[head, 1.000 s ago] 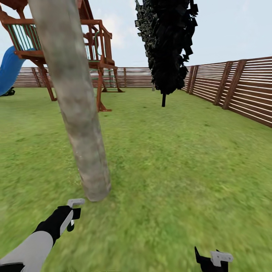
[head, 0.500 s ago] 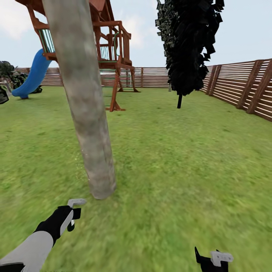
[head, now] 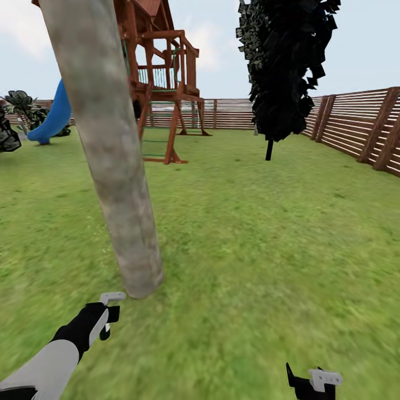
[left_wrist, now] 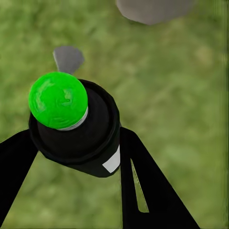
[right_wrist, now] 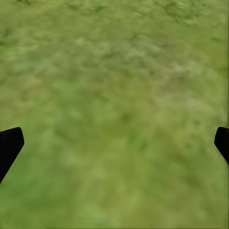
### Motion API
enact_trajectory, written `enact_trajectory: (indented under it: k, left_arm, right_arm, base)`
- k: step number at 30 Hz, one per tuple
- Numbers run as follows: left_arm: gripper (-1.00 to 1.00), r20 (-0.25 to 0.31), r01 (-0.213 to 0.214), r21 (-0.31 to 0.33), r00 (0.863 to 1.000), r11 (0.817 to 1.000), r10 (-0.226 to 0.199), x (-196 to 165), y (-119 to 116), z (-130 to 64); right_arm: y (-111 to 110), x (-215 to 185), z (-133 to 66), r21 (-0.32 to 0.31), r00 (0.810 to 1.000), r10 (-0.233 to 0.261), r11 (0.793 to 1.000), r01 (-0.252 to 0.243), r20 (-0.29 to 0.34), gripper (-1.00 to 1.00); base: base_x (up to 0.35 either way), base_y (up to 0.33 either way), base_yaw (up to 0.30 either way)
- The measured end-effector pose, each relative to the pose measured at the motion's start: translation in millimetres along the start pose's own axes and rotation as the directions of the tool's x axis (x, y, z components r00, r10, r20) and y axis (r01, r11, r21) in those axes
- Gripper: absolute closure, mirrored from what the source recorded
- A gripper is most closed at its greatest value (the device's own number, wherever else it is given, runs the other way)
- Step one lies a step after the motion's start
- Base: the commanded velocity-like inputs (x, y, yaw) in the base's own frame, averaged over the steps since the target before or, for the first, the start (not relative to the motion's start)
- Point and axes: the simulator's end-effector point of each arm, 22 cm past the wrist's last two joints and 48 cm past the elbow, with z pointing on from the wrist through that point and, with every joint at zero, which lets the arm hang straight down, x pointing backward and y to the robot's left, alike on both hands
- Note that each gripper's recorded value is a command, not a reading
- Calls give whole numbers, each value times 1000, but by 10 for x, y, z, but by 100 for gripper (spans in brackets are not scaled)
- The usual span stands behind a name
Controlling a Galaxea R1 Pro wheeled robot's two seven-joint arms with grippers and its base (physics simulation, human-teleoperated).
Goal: In the garden, pick up the pesticide atomizer on the floor and spray pesticide onto both trees until each tree trunk is fully covered.
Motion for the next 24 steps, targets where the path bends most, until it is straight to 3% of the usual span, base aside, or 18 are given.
enact_trajectory:
  k: [8,17,24]
  left_arm:
    - [100,-1,1,3,1000,1000,-1,2,-17,0]
    - [100,1,2,6,1000,1000,-2,-2,-41,-5]
    - [100,0,1,26,1000,1000,-1,12,-202,-16]
  right_arm:
    - [-3,2,1,0,1000,0,1000,0,0,-100]
    - [-5,0,0,1,1000,1,1000,-1,0,-100]
    - [-8,0,1,1,1000,0,1000,0,0,-100]
  base:
    - [85,-127,249]
    - [130,-101,11]
    - [-44,-74,0]
